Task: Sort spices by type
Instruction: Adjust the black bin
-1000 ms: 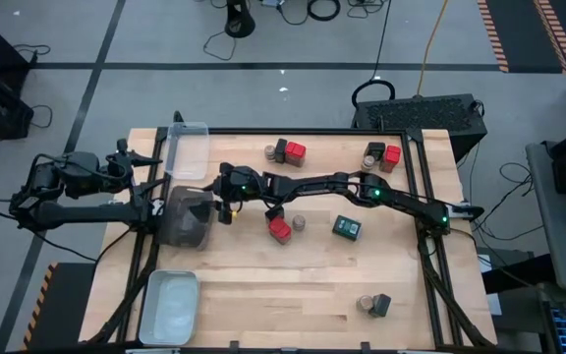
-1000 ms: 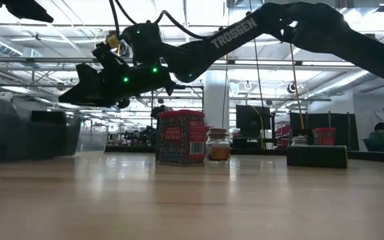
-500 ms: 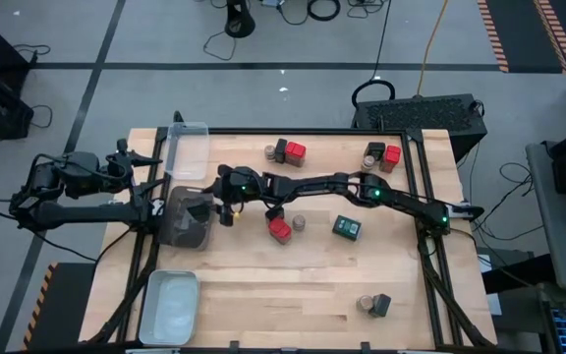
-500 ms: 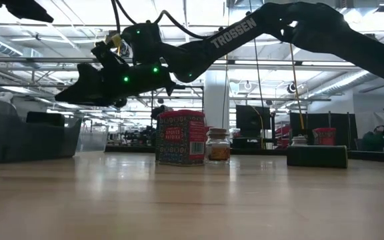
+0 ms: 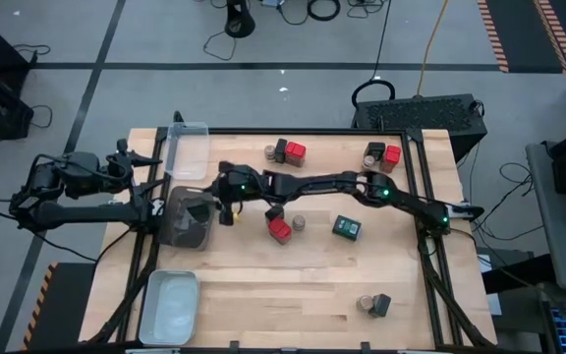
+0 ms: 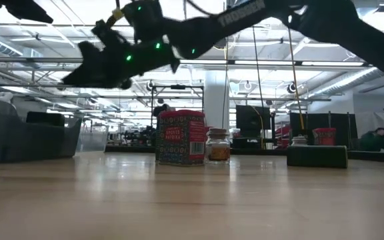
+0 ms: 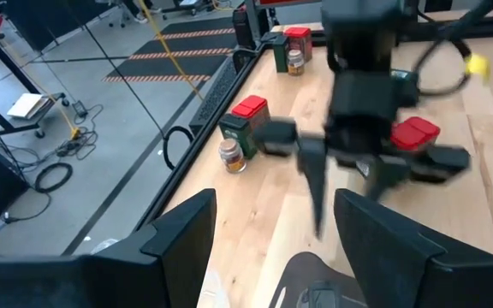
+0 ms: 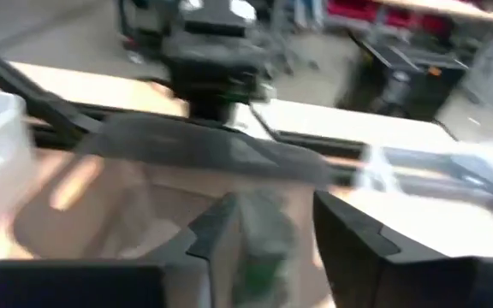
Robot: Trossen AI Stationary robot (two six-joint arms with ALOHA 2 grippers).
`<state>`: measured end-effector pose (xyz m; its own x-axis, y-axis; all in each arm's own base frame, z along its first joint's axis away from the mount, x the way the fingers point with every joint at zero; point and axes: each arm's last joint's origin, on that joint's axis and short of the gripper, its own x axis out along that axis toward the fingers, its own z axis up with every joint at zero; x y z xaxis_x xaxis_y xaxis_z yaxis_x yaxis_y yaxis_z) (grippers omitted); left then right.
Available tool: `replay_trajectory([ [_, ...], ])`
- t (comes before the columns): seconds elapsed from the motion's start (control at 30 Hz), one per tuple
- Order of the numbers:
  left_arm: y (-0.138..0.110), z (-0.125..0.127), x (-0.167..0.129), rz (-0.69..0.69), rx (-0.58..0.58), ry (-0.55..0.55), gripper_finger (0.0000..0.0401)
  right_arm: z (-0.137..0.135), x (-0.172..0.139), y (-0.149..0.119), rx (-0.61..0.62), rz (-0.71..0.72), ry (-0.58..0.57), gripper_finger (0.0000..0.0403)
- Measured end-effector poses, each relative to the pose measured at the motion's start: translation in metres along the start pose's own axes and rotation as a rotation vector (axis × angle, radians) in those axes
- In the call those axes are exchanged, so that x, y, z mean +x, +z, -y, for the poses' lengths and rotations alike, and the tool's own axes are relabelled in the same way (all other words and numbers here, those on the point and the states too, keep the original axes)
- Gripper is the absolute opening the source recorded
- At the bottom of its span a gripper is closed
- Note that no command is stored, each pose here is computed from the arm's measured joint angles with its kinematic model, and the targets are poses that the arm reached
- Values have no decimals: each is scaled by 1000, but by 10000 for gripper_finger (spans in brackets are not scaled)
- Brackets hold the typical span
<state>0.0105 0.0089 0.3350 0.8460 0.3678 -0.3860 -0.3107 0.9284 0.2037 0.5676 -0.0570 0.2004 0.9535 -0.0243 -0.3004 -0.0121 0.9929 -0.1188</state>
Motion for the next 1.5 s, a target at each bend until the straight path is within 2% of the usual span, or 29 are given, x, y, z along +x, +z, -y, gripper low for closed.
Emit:
replay_trajectory([
  [0.17,-2,0,0,-15,4,-2,244,14,-7,-8,40,-144,-31,31],
  [0.23,-2,0,0,-15,1,-2,244,17,-6,-14,61,-171,-33,9],
  [0.43,-2,0,0,-16,-21,-2,244,19,4,-33,92,-181,-39,2],
  [0.8,-2,0,0,-19,-45,-2,244,21,6,-33,106,-154,-46,0],
  [1.0,-2,0,0,-19,-46,-2,244,19,16,-53,115,-170,-48,0],
  [1.5,-2,0,0,-23,-45,-5,244,11,20,-49,120,-103,-30,0],
])
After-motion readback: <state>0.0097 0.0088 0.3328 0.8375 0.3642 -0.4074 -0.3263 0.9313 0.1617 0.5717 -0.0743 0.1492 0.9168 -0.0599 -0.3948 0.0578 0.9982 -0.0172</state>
